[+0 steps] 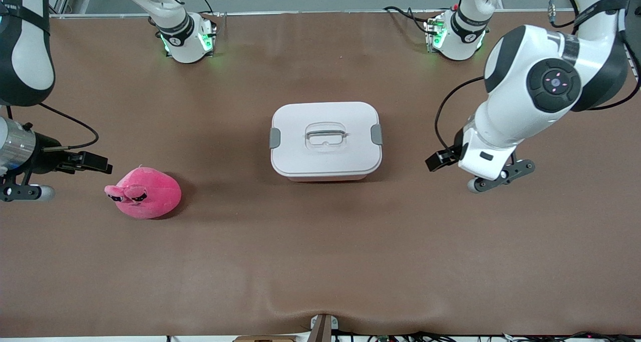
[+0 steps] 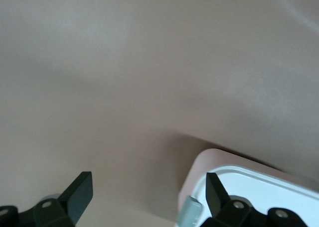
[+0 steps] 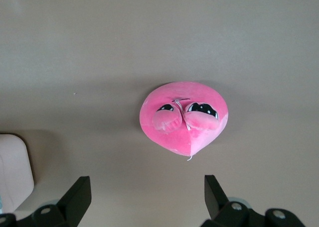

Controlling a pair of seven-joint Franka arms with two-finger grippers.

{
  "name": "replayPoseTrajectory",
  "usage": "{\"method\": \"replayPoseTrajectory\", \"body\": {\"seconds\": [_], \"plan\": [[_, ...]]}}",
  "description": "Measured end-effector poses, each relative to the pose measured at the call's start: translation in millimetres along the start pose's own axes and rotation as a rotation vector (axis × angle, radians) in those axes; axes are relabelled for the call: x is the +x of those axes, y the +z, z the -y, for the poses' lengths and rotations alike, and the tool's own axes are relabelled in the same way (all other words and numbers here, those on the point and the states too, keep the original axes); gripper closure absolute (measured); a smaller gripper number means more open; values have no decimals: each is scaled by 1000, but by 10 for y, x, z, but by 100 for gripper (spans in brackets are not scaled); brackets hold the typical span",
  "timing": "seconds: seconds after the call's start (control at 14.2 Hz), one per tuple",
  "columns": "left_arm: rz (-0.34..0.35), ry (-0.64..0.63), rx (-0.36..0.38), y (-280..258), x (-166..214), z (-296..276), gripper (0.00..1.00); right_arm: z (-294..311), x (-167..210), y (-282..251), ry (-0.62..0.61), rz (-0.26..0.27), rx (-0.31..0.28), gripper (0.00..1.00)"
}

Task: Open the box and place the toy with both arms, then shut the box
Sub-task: 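Reach the left gripper to the box lid while the right gripper reaches the toy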

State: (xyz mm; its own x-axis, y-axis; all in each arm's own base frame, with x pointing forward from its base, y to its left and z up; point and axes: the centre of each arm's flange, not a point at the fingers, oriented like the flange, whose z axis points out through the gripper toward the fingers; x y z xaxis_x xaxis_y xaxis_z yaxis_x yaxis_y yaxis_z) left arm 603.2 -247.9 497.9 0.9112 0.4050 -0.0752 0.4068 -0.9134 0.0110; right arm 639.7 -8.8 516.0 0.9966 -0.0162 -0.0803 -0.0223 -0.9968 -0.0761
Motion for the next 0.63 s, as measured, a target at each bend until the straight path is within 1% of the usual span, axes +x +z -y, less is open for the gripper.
{"method": "replayPoseTrajectory", "body": {"seconds": [0.14,0.28,0.35,0.63], "plan": [[4,-117,6,50,-255,-243,0,129,8,22,-22,4,-9,0],[4,-213,10,74,-532,-469,0,190,54,166,-49,27,-9,0],[4,-253,13,88,-637,-549,0,199,111,304,-72,40,-9,0],[9,-364,32,214,-861,-741,0,171,410,949,-141,54,-6,0]]}}
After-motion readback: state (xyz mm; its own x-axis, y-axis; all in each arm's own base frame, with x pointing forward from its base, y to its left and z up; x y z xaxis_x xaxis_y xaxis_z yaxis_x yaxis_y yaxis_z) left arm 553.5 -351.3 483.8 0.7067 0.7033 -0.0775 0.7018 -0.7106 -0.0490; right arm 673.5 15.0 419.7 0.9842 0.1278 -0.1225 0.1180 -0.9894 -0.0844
